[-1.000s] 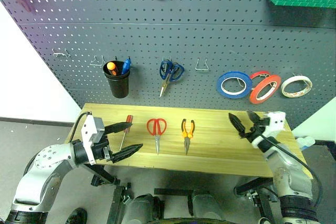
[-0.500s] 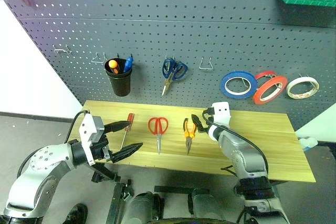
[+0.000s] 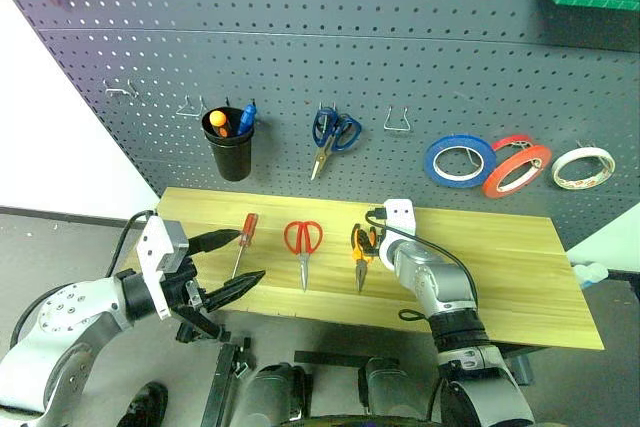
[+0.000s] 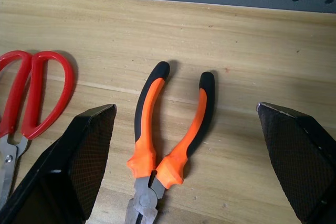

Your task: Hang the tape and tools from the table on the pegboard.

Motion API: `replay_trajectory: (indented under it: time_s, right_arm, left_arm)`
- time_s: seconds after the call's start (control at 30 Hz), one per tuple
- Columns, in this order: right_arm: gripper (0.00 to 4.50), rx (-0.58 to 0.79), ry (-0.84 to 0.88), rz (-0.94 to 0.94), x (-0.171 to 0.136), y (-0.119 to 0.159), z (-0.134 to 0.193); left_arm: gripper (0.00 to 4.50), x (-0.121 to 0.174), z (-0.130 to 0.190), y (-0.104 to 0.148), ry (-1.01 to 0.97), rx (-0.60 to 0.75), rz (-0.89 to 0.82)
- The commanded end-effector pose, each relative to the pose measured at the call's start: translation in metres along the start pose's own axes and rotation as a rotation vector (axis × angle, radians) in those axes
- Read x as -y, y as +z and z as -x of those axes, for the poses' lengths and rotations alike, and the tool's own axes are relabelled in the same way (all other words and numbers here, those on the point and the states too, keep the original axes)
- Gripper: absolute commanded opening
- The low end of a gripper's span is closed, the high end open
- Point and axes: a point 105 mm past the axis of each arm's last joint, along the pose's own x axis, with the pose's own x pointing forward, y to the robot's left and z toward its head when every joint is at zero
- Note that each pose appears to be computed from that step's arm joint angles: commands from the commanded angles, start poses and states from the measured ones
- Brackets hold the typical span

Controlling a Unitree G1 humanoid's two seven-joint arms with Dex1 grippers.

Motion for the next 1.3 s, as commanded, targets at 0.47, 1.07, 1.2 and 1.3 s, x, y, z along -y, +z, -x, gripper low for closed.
replay_trajectory:
  time_s: [0.47,1.07,1.2,1.3]
  right_arm:
    - [4.48,-0.043,-0.04,-0.004,-0.013,-0.008,-0.024]
    - [4.48,-0.073,-0.089,0.02,-0.017,-0.018,-0.033]
    - [4.48,-0.088,-0.12,0.062,-0.012,-0.023,-0.033]
    - [4.48,-0.089,-0.132,0.092,-0.01,-0.024,-0.034]
  left_arm:
    - [4.5,0.004,0.021,-0.008,0.013,0.003,-0.027]
    - [4.5,0.006,0.03,-0.005,0.023,-0.012,-0.033]
    - [4.5,0.01,0.035,-0.005,0.034,-0.02,-0.029]
    - [4.5,0.014,0.039,-0.005,0.042,-0.024,-0.022]
